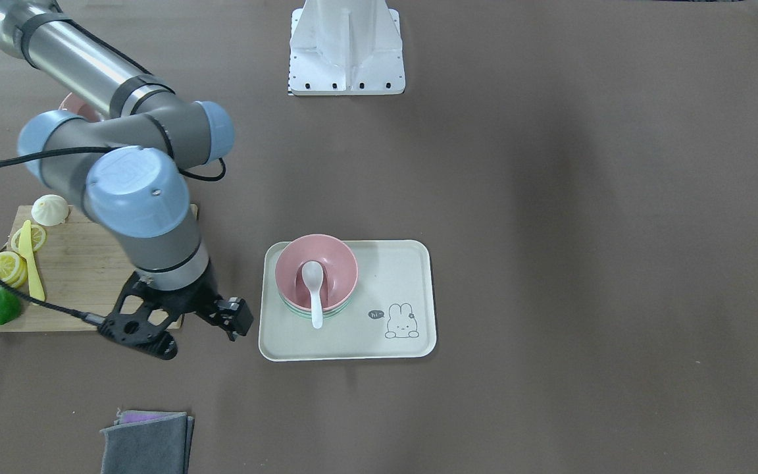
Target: Stack pink bowl on green and place spoon
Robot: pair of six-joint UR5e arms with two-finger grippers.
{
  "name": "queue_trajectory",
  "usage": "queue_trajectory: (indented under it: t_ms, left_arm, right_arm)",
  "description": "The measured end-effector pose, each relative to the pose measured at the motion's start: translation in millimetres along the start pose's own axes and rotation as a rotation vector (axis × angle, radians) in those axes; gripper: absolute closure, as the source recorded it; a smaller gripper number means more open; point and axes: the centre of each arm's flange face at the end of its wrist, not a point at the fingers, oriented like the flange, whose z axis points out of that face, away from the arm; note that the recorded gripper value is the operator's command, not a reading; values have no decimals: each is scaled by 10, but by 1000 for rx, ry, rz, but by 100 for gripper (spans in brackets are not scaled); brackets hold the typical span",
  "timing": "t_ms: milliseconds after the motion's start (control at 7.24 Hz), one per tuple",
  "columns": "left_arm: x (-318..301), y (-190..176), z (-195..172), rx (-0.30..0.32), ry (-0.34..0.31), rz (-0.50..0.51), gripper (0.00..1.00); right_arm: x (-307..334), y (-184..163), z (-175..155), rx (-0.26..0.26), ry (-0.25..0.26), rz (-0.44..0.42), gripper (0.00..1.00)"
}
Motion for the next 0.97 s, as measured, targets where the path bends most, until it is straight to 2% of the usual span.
queue_trajectory:
  t_ms: [276,691,967]
  left_arm:
    - [61,-11,-25,17,30,-104,1]
    - [80,-6,20,57,38,-98,1]
    - [90,-1,32,77,41,-75,1]
  right_arm:
    - [921,-496,5,-19,24,-110,0]
    - [2483,-1054,-97,-62,31,-287,0]
    - [3670,-1259,-196,-92,16,-345,0]
